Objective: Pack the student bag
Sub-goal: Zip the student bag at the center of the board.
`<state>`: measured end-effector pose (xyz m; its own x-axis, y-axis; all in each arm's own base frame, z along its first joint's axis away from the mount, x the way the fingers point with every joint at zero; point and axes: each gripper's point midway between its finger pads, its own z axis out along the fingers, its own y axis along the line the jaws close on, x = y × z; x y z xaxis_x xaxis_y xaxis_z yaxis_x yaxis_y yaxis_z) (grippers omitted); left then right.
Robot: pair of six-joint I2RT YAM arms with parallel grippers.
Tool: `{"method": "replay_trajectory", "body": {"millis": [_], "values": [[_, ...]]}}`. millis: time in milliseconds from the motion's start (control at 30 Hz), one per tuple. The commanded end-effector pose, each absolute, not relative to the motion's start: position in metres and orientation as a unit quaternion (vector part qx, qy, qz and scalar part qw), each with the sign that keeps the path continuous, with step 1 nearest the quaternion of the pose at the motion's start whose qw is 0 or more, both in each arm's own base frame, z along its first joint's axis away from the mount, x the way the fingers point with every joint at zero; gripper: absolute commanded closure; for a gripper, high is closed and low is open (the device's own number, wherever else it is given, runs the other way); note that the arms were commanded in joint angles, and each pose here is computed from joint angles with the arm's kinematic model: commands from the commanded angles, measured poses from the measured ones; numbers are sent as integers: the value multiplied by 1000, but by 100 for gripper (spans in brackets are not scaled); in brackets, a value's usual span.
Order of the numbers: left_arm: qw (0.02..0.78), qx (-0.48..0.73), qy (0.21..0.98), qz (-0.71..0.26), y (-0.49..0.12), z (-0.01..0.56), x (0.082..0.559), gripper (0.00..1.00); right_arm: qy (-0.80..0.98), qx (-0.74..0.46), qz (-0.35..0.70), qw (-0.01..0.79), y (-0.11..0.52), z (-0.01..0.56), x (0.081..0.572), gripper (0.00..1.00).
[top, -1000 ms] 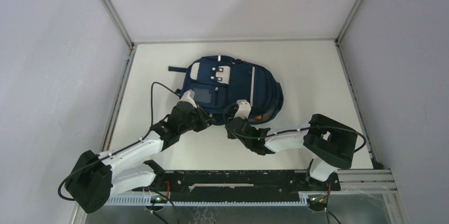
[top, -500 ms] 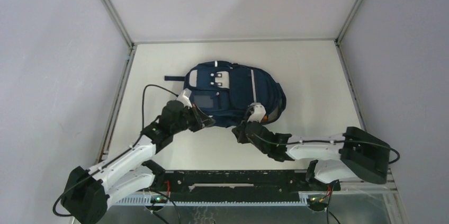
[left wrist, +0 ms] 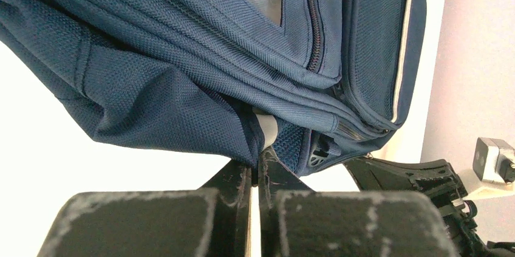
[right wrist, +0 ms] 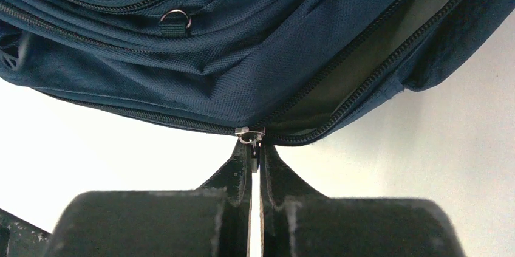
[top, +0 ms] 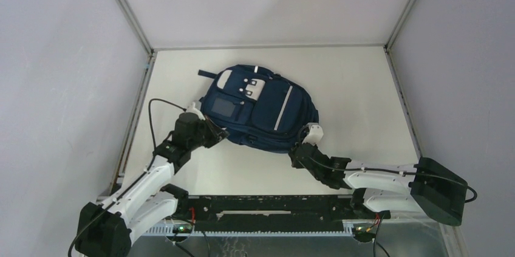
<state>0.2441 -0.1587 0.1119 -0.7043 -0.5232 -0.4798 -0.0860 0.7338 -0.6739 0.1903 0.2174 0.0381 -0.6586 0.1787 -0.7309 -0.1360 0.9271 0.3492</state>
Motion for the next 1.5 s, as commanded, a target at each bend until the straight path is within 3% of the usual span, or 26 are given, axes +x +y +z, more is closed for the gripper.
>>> {"method": "replay_trajectory", "body": {"millis": [0, 367, 767, 800, 867, 933, 967, 1133, 1333, 1467], "values": [[433, -172, 837, -288, -138, 144, 270, 100, 899, 18, 136, 416, 195, 33, 196, 100], [477, -255, 817, -200, -65, 166, 310, 100, 888, 98, 154, 422, 147, 43, 218, 100], [433, -215, 836, -258, -112, 185, 421, 100, 881, -37, 280, 380, 265, 72, 173, 100], [441, -203, 834, -264, -116, 200, 431, 93, 879, -43, 298, 371, 281, 76, 166, 100], [441, -191, 844, -236, -116, 213, 434, 57, 880, -49, 310, 356, 299, 74, 160, 100], [459, -162, 846, -218, -122, 232, 426, 26, 880, -40, 323, 346, 312, 71, 160, 100], [465, -150, 845, -218, -125, 239, 418, 22, 879, -34, 327, 345, 314, 70, 163, 100], [450, -95, 856, -235, -148, 241, 346, 20, 880, -11, 334, 338, 316, 63, 178, 100], [290, -181, 890, -302, -192, 153, 250, 25, 877, 12, 345, 334, 312, 62, 199, 100], [247, -206, 890, -324, -210, 127, 223, 24, 880, 5, 337, 335, 310, 62, 203, 100]]}}
